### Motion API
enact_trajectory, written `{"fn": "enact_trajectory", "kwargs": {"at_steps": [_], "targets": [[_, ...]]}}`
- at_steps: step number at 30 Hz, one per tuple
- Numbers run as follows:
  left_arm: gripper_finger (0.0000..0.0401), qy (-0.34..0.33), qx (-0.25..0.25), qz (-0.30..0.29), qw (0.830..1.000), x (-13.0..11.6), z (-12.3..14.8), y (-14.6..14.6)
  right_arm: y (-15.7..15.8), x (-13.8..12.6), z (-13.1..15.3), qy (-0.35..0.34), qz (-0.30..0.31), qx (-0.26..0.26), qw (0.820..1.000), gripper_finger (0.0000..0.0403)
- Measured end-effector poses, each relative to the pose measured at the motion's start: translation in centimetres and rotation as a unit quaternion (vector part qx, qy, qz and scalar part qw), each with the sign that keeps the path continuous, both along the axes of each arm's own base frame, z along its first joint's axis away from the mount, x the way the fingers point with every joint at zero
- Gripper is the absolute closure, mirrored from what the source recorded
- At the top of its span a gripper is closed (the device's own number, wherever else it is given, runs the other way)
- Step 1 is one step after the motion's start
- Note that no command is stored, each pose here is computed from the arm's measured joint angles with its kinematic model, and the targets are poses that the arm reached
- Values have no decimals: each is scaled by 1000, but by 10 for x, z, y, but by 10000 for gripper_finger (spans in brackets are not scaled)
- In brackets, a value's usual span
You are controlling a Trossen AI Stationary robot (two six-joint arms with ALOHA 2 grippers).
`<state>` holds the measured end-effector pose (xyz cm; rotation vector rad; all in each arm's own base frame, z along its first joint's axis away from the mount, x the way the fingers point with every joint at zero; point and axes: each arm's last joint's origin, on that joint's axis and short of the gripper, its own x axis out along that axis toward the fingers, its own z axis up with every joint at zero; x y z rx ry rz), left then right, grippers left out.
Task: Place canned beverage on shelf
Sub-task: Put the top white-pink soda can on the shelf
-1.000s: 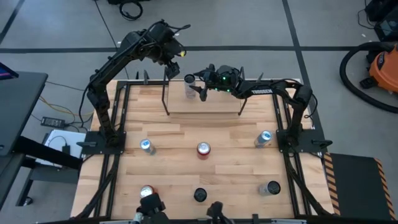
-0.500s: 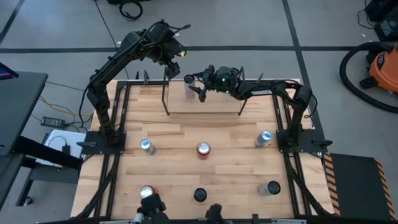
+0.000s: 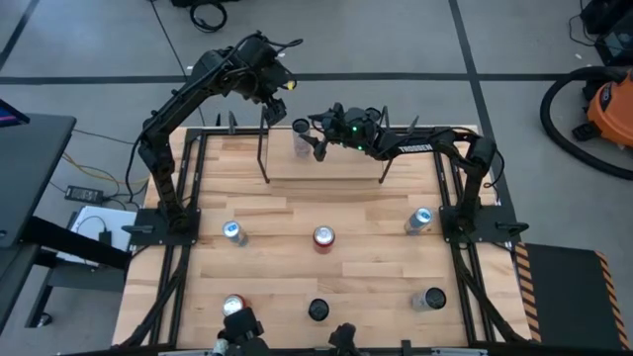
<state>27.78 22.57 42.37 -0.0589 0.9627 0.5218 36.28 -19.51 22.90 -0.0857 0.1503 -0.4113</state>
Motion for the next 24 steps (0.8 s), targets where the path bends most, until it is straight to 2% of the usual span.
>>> {"fn": "enact_trajectory", "kwargs": {"at_steps": [5,9,24], "targets": [[110,0,0,0,1000,0,0,0,0,0,-1,-1,4,10,1000,75],[110,0,0,0,1000,0,0,0,-1,-1,-2,8,-16,12,1000,81],[110,-3,3,0,1000,0,0,0,0,-1,-2,6,-4,19,1000,86]]}}
